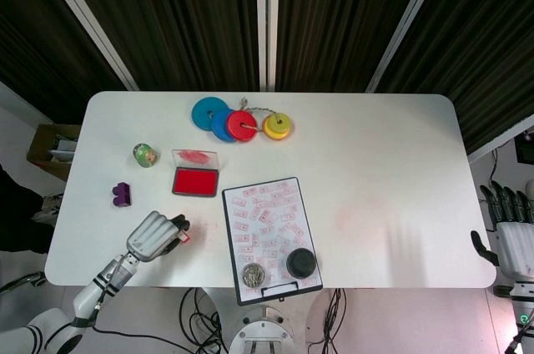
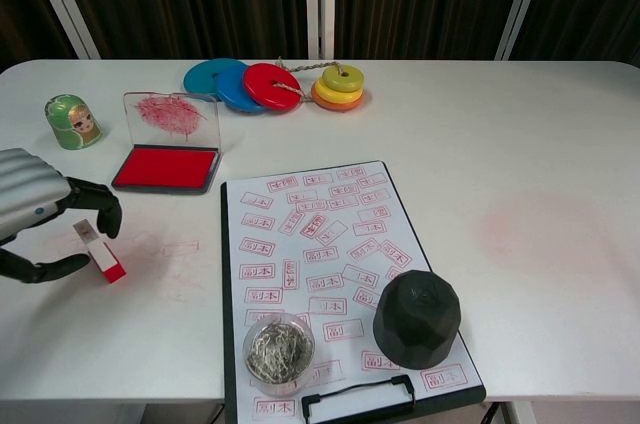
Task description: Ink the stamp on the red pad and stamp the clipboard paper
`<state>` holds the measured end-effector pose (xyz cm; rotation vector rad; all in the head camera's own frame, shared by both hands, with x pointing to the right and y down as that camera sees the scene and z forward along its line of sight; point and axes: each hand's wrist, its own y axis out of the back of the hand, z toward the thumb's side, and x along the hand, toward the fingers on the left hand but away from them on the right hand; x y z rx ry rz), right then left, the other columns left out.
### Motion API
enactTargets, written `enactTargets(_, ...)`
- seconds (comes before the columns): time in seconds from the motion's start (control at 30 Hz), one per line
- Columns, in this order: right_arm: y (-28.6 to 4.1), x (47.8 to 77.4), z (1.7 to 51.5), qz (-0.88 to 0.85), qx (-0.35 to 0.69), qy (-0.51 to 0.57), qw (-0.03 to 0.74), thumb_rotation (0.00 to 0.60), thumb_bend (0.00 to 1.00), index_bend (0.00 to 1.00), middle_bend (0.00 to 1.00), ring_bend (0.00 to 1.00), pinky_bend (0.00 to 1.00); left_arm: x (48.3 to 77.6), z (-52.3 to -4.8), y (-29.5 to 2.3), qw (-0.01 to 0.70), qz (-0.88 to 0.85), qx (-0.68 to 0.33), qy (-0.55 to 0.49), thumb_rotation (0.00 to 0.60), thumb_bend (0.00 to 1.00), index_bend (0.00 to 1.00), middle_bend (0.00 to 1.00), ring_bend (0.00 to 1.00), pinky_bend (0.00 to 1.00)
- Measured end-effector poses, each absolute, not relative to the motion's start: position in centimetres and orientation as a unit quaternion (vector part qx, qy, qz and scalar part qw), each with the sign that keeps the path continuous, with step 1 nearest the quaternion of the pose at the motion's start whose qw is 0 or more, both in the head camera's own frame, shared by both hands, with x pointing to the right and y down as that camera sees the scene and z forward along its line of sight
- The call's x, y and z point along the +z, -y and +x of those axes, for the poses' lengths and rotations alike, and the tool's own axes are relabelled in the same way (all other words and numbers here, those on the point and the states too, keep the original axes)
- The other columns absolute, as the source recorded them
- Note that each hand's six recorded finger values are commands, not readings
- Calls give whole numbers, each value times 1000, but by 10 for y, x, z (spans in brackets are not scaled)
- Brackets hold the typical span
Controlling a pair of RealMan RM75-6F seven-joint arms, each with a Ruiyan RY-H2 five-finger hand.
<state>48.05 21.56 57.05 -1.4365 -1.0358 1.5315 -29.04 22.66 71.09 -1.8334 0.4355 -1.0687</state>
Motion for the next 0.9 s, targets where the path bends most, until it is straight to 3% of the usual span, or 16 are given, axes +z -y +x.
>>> enactTargets(0.9,-217,571,480,-566,607,401,388,600,276,0,0,0,0,715,-293,-223,467,-747,-432,-190,600,373,570,558,958,989)
